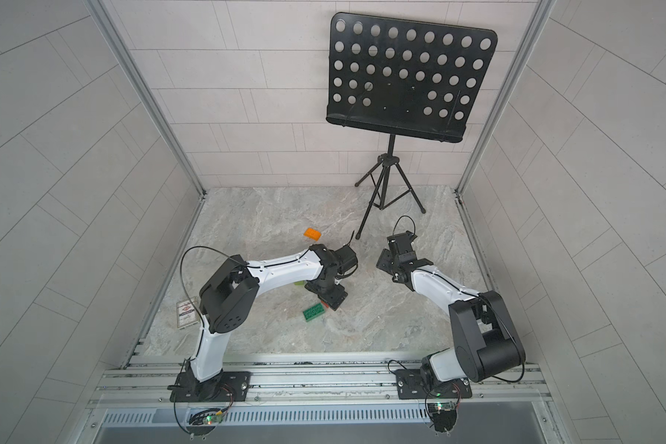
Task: Assemble an ice cream with lego
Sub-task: Pick up the lego brick from the center of the board, then assemble the lego brick with the lego brick.
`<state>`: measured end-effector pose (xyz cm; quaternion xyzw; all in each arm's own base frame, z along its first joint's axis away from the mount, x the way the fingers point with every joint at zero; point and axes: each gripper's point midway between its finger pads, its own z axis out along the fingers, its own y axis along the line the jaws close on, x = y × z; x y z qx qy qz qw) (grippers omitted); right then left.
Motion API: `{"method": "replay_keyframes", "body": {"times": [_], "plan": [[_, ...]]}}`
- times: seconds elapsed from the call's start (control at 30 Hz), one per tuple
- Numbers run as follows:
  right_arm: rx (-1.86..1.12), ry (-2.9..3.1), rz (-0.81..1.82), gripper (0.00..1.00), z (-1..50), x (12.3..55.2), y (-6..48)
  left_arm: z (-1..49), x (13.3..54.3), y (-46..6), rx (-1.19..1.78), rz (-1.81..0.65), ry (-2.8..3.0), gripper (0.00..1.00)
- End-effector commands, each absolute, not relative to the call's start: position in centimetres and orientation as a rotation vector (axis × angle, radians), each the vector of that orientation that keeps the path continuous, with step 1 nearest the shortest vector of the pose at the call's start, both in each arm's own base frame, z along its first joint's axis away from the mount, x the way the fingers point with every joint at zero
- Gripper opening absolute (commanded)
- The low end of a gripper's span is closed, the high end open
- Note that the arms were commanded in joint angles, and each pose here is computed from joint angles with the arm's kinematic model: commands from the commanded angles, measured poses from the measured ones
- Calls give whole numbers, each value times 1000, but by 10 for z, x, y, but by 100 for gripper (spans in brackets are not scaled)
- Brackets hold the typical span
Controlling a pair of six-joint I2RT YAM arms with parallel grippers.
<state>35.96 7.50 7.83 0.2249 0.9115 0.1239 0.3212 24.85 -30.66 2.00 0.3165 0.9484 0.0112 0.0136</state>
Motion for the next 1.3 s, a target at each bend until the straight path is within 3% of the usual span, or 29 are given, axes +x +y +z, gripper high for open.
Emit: {"method": "replay_keyframes", "body": {"times": [0.0, 0.1, 0.4, 0.47, 0.57, 0.73, 0.83, 1.03, 1.27], "plan": [[572, 2313, 388, 66, 96, 367, 80, 28, 262, -307, 987, 80, 2912, 84], [568, 2314, 394, 66, 95, 368, 81, 19, 259, -313, 971, 55, 2953, 76], [552, 2322, 400, 64, 95, 369, 83, 15, 258, -322, 913, 16, 3001, 34], [546, 2324, 404, 64, 94, 369, 84, 23, 260, -322, 901, 22, 2999, 21], [513, 2341, 438, 62, 91, 372, 94, 53, 269, -315, 815, 34, 3003, 9], [333, 2418, 592, 55, 82, 378, 142, 126, 305, -262, 299, -103, 3053, 0], [172, 2450, 693, 49, 82, 378, 181, 148, 320, -228, 45, -146, 3075, 0], [-98, 2527, 938, 34, 72, 364, 256, 121, 321, -210, -122, -120, 3172, 0], [-189, 2552, 1243, 22, 65, 351, 305, 94, 328, -204, -179, -51, 3187, 0]]}}
